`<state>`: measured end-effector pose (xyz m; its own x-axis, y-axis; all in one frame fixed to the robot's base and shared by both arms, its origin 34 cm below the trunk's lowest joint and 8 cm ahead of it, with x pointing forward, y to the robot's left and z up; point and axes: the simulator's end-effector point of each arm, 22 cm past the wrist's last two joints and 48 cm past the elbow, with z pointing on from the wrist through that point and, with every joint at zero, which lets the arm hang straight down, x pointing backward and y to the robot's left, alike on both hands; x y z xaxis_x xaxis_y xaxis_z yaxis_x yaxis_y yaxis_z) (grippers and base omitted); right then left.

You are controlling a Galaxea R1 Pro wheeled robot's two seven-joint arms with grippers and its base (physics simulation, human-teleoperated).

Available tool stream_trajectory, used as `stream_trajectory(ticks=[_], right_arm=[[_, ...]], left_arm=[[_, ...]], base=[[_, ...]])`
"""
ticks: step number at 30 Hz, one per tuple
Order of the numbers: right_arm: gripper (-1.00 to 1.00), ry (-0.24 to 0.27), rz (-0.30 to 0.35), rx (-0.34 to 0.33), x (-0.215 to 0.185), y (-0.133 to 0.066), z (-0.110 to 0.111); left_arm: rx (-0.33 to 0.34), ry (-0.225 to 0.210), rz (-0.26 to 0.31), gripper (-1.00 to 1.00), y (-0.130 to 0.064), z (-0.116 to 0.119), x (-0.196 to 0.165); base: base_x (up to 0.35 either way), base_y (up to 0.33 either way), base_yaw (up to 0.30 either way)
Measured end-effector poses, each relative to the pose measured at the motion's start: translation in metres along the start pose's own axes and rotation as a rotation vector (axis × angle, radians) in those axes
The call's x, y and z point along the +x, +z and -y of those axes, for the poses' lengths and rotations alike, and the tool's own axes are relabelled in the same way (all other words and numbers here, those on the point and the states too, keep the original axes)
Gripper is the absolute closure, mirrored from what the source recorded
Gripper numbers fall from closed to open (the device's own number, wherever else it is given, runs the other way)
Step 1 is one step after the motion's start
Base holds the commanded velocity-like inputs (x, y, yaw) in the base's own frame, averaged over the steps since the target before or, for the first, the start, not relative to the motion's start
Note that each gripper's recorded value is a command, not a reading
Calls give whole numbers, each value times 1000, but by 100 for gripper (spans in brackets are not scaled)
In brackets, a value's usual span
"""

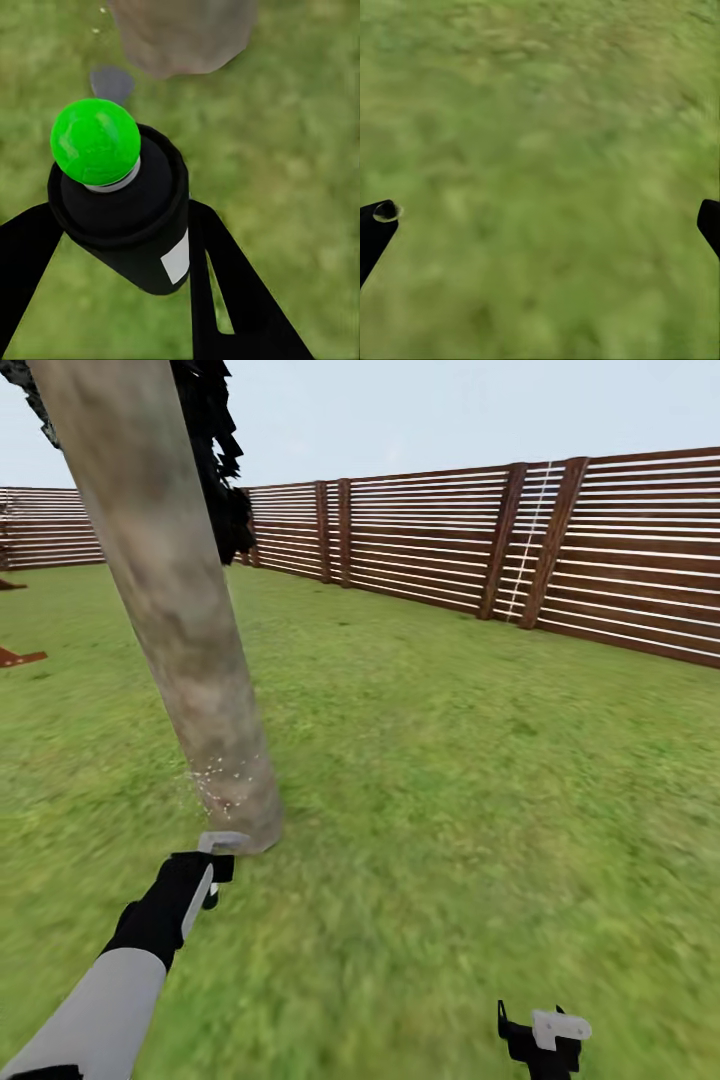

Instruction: In the garden, pick up the pesticide atomizer on the floor and spray pesticide onto both trees until each tree trunk is fully covered.

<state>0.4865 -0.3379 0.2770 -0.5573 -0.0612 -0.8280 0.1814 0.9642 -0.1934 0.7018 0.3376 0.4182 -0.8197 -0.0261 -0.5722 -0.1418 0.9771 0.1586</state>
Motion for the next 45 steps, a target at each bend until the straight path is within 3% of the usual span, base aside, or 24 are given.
stream_trajectory(ticks=[4, 6, 9, 11, 13, 17, 19, 22, 25, 32, 34, 38, 45], right_arm=[[-100, 0, 0, 0, 0, 0, 0], [-100, 0, 0, 0, 0, 0, 0], [-100, 0, 0, 0, 0, 0, 0], [-100, 0, 0, 0, 0, 0, 0], [-100, 0, 0, 0, 0, 0, 0], [-100, 0, 0, 0, 0, 0, 0], [-100, 0, 0, -1, 0, 0, 0], [-100, 0, 0, -1, 0, 0, 0], [-100, 0, 0, -1, 0, 0, 0], [-100, 0, 0, 0, 0, 0, 0], [-100, 0, 0, 0, 0, 0, 0], [-100, 1, 0, 0, 0, 0, 0], [-100, 6, 2, -1, -1, 0, -3]], left_arm=[[-49, 14, -37, 100, 9, -33, 17], [-45, 15, -52, 100, 16, -32, 30], [-27, 14, -35, 100, 33, -12, 60], [-12, 10, -31, 100, 33, 8, 65], [-13, 7, -29, 100, 32, 14, 65], [-70, 10, -39, 100, 36, -18, 70], [-97, 11, -74, 100, 39, -32, 87], [-91, 6, -95, 100, 41, -28, 97], [-72, -36, -102, 100, 41, -21, 100], [-100, -31, -114, 100, 42, -44, 114], [-107, -42, -42, 100, 44, -42, 103], [-147, -37, -82, 100, 46, -48, 127], [-150, -37, -85, 100, 46, -49, 128]], base=[[205, -182, 43], [117, -211, 2], [169, -186, 158], [249, -149, 263], [294, -105, 239], [301, -100, 36], [221, -164, 1], [61, -246, 0], [5, -187, 6], [0, -36, 200], [44, -255, 6], [133, -266, 1], [146, -267, 0]])
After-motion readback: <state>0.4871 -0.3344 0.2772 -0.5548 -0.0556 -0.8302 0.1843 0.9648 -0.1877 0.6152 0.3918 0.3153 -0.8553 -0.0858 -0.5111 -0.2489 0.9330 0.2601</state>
